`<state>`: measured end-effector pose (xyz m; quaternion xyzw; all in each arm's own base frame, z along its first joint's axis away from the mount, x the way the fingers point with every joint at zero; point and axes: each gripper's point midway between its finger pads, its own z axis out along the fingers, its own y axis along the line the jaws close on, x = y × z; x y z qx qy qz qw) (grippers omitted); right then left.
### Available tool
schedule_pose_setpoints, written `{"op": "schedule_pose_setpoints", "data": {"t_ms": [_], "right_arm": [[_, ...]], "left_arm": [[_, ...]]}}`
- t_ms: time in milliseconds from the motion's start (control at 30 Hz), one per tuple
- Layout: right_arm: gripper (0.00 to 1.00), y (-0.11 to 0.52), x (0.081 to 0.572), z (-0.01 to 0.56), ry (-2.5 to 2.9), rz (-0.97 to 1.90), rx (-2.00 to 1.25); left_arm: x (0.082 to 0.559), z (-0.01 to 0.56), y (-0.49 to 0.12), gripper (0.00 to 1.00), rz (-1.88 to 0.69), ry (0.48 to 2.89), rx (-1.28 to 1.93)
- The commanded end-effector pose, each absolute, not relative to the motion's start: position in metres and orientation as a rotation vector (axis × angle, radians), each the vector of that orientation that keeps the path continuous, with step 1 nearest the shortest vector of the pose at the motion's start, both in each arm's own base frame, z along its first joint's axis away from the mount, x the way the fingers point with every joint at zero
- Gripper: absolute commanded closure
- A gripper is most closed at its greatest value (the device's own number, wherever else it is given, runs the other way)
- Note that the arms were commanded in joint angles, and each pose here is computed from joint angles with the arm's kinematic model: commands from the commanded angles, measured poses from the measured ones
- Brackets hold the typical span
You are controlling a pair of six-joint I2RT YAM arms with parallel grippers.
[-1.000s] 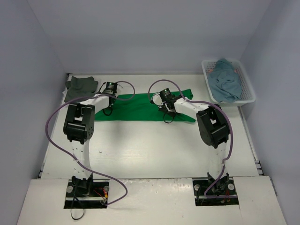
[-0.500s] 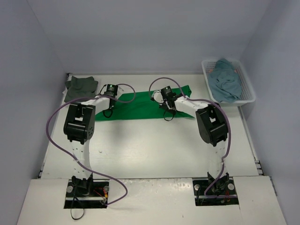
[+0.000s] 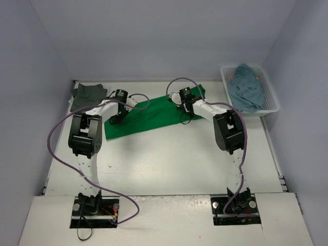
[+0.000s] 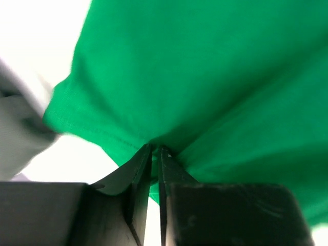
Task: Fold and stack the t-shirts
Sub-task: Fold the tshirt
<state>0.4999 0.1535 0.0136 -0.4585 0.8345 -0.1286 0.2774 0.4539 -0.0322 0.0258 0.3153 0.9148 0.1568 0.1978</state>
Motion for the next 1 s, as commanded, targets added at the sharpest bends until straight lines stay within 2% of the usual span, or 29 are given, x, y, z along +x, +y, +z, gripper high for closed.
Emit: {"op": "schedule_pose_setpoints", "data": {"t_ms": [0,200,267,300,333,367,433,500,633,733,800,967], "right_arm": [[1.0,0.136,0.482,-0.017,2.372,-0.295,-1.263],[0.99,0.13,0.503,0.013,2.356,-0.329,-1.118],[0.86,0.129,0.509,0.032,2.337,-0.322,-1.044],[0.8,0.13,0.511,0.041,2.323,-0.318,-1.017],[0.7,0.129,0.515,0.058,2.296,-0.321,-0.973],[0.63,0.128,0.521,0.07,2.277,-0.32,-0.915],[0.54,0.125,0.528,0.097,2.235,-0.331,-0.843],[0.5,0.122,0.536,0.12,2.203,-0.345,-0.751],[0.48,0.128,0.538,0.179,2.112,-0.297,-0.629],[0.49,0.164,0.516,0.207,2.058,-0.126,-0.734],[0.55,0.206,0.486,0.213,2.014,-0.032,-0.891],[0.74,0.307,0.388,0.168,1.97,0.171,-1.332]], "left_arm": [[0.369,0.012,-0.073,0.91,-0.079,2.851,1.064],[0.368,0.027,-0.095,0.87,-0.175,2.808,1.07],[0.381,0.041,-0.101,0.8,-0.174,2.732,1.012],[0.384,0.06,-0.105,0.72,-0.188,2.674,0.985],[0.388,0.069,-0.106,0.68,-0.186,2.644,0.949],[0.399,0.08,-0.108,0.63,-0.166,2.589,0.917],[0.411,0.104,-0.1,0.59,-0.077,2.526,0.855],[0.422,0.125,-0.086,0.56,0.057,2.483,0.793],[0.438,0.164,-0.058,0.52,0.286,2.383,0.683],[0.437,0.191,-0.041,0.51,0.401,2.328,0.635],[0.432,0.212,-0.037,0.5,0.401,2.29,0.593],[0.405,0.262,-0.041,0.48,0.258,2.191,0.565]]}}
